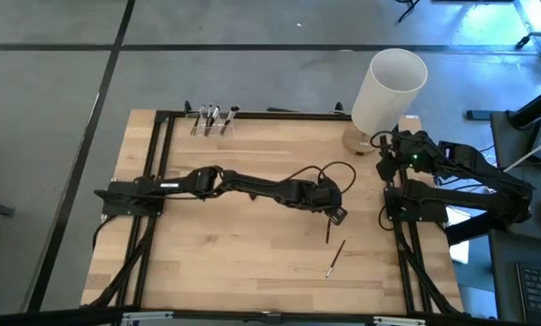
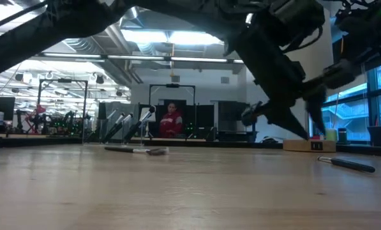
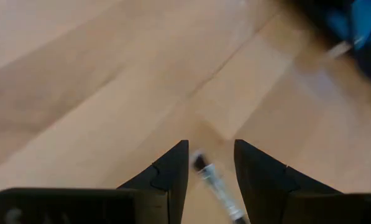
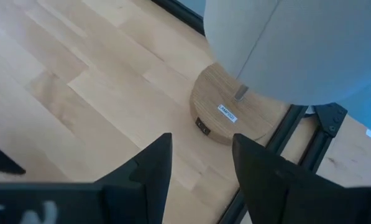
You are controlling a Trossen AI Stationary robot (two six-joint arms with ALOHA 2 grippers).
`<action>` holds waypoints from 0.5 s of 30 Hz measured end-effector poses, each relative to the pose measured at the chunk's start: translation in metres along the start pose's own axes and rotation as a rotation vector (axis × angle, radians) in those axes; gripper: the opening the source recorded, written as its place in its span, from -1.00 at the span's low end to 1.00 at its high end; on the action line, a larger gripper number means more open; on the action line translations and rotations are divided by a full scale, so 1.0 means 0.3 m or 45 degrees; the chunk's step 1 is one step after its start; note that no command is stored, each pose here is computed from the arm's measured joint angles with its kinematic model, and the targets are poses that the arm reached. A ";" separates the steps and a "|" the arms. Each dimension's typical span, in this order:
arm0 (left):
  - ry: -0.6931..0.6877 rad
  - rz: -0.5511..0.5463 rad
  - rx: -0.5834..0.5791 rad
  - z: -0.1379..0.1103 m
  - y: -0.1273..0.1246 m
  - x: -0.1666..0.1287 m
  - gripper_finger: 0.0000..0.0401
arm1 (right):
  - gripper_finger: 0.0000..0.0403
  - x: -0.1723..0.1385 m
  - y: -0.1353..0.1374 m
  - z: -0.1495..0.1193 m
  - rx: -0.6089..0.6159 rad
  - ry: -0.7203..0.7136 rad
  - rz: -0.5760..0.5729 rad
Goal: Put items in baskets/containers
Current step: Put the black eyeshadow brush into the transparent organizer
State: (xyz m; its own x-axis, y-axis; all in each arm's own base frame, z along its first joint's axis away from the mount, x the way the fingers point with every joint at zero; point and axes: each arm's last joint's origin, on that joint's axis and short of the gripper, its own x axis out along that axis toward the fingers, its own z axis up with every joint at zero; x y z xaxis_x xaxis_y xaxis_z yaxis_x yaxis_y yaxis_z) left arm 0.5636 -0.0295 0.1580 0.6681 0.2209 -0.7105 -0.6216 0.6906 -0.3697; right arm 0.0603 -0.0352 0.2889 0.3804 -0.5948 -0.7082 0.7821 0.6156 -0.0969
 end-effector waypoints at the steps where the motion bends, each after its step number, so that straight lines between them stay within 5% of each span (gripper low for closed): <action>1: -0.011 -0.021 -0.014 -0.007 -0.006 0.004 -0.39 | -0.17 0.000 0.000 0.000 -0.003 0.000 0.000; 15: -0.159 0.097 0.135 -0.099 -0.053 0.011 -0.39 | -0.17 0.000 0.000 0.001 -0.004 -0.007 -0.008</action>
State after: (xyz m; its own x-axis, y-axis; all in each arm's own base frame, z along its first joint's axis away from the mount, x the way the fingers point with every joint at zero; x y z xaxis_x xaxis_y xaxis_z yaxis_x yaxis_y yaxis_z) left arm 0.5634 -0.0601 0.1438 0.6706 0.3547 -0.6515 -0.6300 0.7359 -0.2479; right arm 0.0605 -0.0355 0.2892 0.3786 -0.6015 -0.7035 0.7828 0.6136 -0.1034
